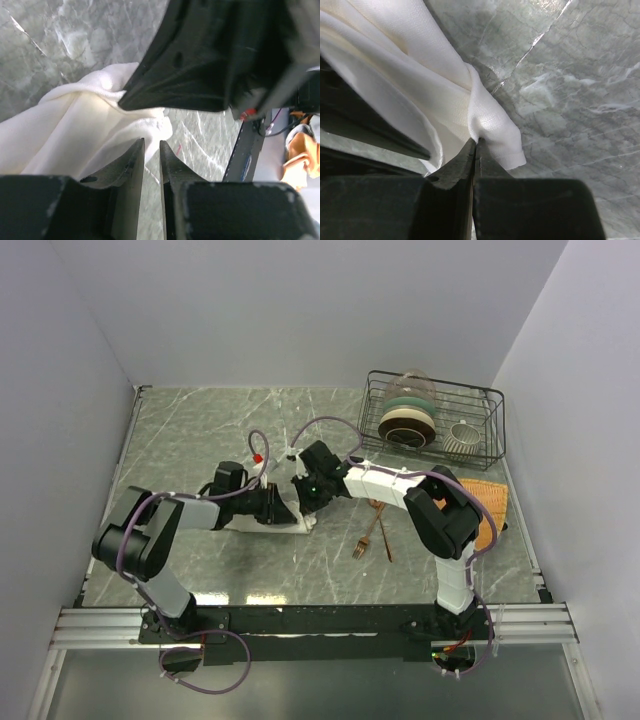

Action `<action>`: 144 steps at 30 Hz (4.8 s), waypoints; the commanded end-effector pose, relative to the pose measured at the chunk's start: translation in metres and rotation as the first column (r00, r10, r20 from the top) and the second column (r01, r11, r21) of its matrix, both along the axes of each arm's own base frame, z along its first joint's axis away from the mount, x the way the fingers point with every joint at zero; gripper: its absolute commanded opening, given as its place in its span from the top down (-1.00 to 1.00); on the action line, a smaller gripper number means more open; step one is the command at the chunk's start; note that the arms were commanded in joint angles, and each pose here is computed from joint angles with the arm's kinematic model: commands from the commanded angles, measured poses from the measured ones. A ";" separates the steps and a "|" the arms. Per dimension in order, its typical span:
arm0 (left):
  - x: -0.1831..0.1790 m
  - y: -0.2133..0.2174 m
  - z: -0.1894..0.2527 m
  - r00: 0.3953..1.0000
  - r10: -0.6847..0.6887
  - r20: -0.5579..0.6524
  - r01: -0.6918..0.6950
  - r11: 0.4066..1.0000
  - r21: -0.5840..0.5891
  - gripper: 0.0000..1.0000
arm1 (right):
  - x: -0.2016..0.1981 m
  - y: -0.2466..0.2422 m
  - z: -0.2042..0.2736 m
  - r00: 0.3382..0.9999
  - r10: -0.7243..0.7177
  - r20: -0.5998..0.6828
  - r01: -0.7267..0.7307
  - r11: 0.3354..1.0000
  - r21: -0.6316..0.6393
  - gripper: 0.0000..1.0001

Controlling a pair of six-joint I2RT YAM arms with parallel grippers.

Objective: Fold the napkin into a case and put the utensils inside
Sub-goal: Stuff the top corner of the smaller-rectangle-folded napkin into the folded napkin.

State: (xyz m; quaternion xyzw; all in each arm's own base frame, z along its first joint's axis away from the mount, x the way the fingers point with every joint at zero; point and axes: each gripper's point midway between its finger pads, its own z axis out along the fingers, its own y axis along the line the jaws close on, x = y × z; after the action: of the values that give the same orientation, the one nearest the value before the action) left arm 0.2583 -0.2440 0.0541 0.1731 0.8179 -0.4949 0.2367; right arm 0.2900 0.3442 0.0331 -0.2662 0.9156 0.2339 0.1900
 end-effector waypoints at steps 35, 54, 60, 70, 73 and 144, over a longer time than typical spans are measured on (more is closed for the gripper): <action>0.048 -0.005 -0.053 0.923 0.237 -0.304 -0.221 0.972 0.085 0.62 | 0.000 0.017 0.046 0.999 -0.027 -0.025 0.030 0.991 0.128 1.00; 0.053 0.003 -0.054 0.906 0.254 -0.338 -0.248 0.967 0.063 0.60 | 0.004 0.008 0.027 1.000 -0.012 -0.015 0.013 0.997 0.080 1.00; 0.061 0.003 -0.040 0.904 0.250 -0.348 -0.276 0.961 -0.027 0.49 | 0.002 -0.006 0.002 1.000 -0.014 -0.010 0.014 1.000 0.002 1.00; 0.062 -0.004 -0.027 0.903 0.213 -0.374 -0.274 0.955 -0.117 0.46 | 0.007 -0.003 -0.009 0.999 -0.024 -0.022 0.024 1.000 -0.015 1.00; 0.066 -0.006 -0.010 0.913 0.207 -0.352 -0.278 0.946 -0.165 0.50 | 0.010 -0.003 -0.014 1.000 -0.025 -0.016 0.025 0.999 -0.034 1.00; 0.060 -0.002 -0.033 0.911 0.263 -0.317 -0.259 0.964 0.056 0.87 | 0.012 -0.001 -0.019 1.000 -0.027 -0.014 0.026 0.996 -0.085 1.00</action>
State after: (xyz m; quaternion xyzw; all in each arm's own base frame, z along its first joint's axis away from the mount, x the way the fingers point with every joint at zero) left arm 0.3008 -0.2533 0.0245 -0.0086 0.8570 -0.5021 0.1155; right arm 0.3013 0.3449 0.0334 -0.2505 0.9233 0.2286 0.1804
